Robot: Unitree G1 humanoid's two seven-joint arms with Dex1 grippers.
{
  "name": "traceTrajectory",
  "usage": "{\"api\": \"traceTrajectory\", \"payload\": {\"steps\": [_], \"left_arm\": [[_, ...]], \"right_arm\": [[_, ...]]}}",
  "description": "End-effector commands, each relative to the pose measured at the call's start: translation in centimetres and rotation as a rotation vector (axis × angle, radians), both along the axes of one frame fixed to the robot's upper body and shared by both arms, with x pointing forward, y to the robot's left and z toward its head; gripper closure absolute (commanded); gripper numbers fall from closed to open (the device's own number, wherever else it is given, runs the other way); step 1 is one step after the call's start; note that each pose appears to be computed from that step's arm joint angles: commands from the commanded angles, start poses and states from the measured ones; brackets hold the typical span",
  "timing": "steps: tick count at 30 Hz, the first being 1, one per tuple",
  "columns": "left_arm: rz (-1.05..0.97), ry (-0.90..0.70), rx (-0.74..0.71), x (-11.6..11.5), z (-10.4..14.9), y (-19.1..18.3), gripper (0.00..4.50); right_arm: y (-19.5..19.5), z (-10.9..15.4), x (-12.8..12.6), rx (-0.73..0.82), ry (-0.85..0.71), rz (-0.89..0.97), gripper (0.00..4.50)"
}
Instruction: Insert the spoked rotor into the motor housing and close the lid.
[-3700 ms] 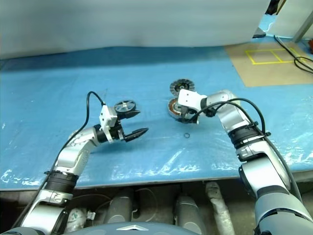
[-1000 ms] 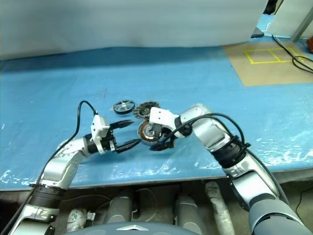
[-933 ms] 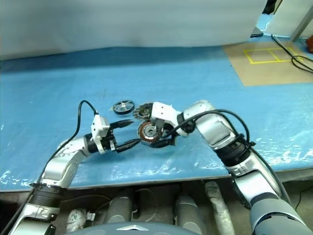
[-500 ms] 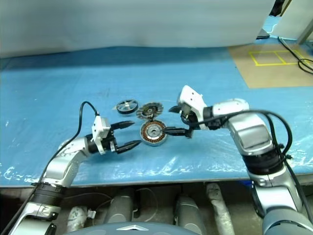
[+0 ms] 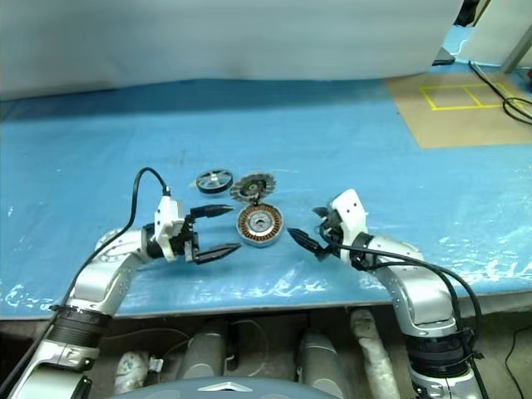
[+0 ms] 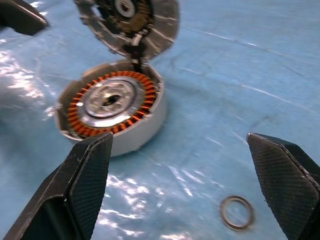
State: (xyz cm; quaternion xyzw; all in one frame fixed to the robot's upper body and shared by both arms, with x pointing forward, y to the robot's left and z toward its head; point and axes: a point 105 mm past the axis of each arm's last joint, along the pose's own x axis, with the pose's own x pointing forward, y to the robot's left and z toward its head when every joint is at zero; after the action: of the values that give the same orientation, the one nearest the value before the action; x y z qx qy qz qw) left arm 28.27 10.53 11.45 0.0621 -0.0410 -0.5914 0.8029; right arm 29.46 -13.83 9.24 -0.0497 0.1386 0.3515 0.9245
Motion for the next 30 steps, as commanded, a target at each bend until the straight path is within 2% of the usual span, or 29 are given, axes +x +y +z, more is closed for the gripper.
{"api": "traceTrajectory", "payload": {"steps": [1,6,17,21,28,29,30], "left_arm": [[-0.028,-0.039,-0.008,-0.1,1.4,-0.4,0.00],[-0.012,-0.061,0.032,0.1,1.3,-0.5,0.00],[-0.030,-0.040,0.033,-0.2,0.8,-0.7,0.00],[-0.030,-0.037,0.034,-0.3,0.4,-0.8,0.00],[-0.030,-0.035,0.036,-0.1,0.2,-0.9,0.00],[-0.030,-0.035,0.035,-0.1,0.2,-0.9,0.00],[-0.028,-0.034,0.037,-0.1,0.1,-0.8,0.00]], "right_arm": [[-1.3,-0.1,0.5,-0.051,-0.050,-0.028,0.03],[-1.8,-2.6,0.2,-0.120,-0.010,-0.009,0.03],[-2.4,-5.3,-0.4,-0.212,0.030,0.018,0.03],[-3.1,-5.9,-0.7,-0.220,0.051,0.013,0.89],[-3.4,-6.1,-0.7,-0.226,0.052,-0.003,3.27],[-3.4,-6.0,-0.7,-0.225,0.052,-0.003,3.71],[-3.3,-6.0,-0.8,-0.224,0.052,-0.001,3.88]]}}
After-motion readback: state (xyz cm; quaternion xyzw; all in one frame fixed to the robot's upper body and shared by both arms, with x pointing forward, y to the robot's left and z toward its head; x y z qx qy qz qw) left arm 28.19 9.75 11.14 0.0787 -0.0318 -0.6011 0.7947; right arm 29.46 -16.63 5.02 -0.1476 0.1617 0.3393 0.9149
